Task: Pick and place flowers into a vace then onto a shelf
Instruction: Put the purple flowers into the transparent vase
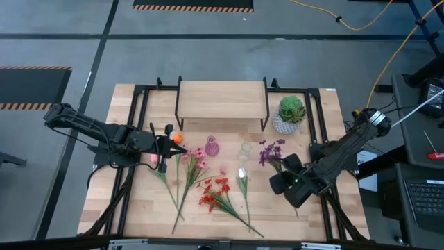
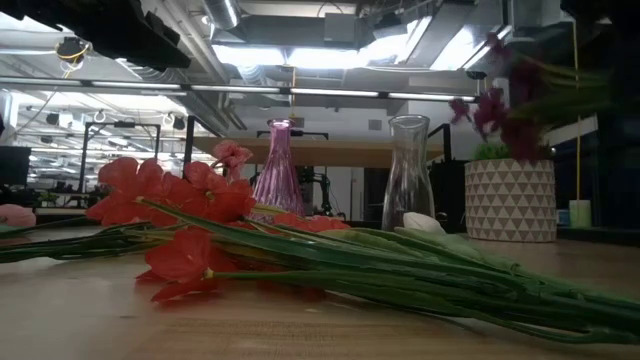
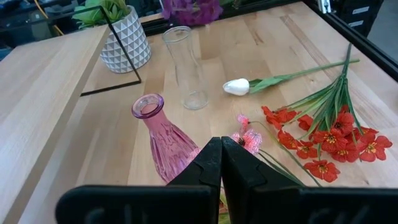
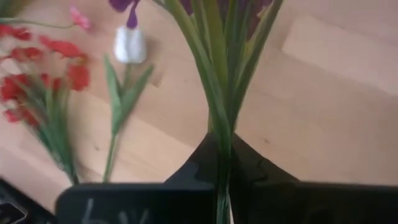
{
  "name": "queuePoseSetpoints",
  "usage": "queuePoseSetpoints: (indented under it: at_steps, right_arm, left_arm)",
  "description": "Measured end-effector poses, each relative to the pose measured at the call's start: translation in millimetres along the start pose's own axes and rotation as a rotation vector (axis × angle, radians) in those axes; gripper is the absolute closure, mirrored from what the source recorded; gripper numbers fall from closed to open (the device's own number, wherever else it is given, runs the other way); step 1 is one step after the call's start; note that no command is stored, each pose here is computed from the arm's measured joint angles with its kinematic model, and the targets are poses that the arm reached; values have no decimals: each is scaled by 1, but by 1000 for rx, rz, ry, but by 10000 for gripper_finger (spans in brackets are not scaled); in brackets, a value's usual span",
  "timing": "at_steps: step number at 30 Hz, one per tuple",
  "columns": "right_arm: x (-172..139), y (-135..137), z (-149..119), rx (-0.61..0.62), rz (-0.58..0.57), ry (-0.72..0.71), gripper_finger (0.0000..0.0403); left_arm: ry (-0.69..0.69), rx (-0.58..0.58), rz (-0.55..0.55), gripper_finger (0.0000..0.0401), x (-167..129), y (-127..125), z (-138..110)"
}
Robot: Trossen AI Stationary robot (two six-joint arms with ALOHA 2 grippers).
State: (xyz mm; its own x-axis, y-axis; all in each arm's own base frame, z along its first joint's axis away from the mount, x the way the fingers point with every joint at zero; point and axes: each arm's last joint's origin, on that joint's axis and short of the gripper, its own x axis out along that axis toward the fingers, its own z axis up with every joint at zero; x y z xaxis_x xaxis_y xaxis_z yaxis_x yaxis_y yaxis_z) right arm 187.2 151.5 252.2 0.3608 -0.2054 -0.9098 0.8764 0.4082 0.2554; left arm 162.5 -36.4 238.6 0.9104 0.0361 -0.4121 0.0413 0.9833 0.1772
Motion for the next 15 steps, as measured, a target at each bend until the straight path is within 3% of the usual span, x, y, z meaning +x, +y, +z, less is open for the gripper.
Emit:
queuePoseSetpoints:
  at_steps: [15]
  right_arm:
    - [-34, -19, 15, -243, 142, -186, 394]
  left_arm:
    - [0, 0, 0, 398, 0, 0, 0]
